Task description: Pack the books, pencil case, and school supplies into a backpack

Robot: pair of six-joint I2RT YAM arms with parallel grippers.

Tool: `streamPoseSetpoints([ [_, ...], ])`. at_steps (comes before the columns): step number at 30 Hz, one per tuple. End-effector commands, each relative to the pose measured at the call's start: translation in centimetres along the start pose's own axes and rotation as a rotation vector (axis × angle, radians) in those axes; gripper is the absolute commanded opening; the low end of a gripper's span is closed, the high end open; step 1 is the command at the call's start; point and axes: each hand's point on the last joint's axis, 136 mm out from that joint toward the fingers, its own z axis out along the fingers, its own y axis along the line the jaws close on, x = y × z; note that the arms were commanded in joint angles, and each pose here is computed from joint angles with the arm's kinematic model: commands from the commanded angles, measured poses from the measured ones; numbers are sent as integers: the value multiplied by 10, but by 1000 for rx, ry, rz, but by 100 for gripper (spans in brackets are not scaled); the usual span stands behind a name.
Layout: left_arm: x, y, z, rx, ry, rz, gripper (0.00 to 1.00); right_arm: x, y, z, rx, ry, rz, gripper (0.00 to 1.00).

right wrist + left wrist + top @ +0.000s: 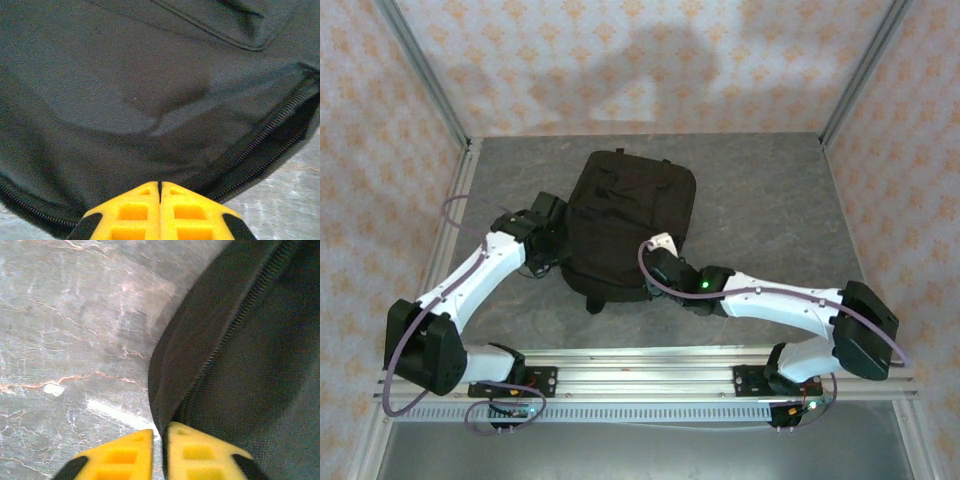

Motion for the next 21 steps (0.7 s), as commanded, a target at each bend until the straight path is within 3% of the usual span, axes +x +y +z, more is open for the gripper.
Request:
streamPoseSetpoints([
  [1, -2, 4, -17, 6, -18, -2, 25, -26, 24, -7, -90, -64, 62, 0],
  [7, 23, -10, -55, 131, -91, 69, 59, -31, 23, -10, -89, -89, 114, 0],
  [9, 36, -12, -58, 170, -75, 59, 64, -32, 19, -11, -73, -100, 131, 0],
  [14, 69, -17, -39, 212, 26, -30, 67, -32, 13, -12, -49, -121, 157, 0],
  [21, 93, -45, -17, 209, 68, -9, 69, -29, 6, -16, -38, -134, 171, 0],
])
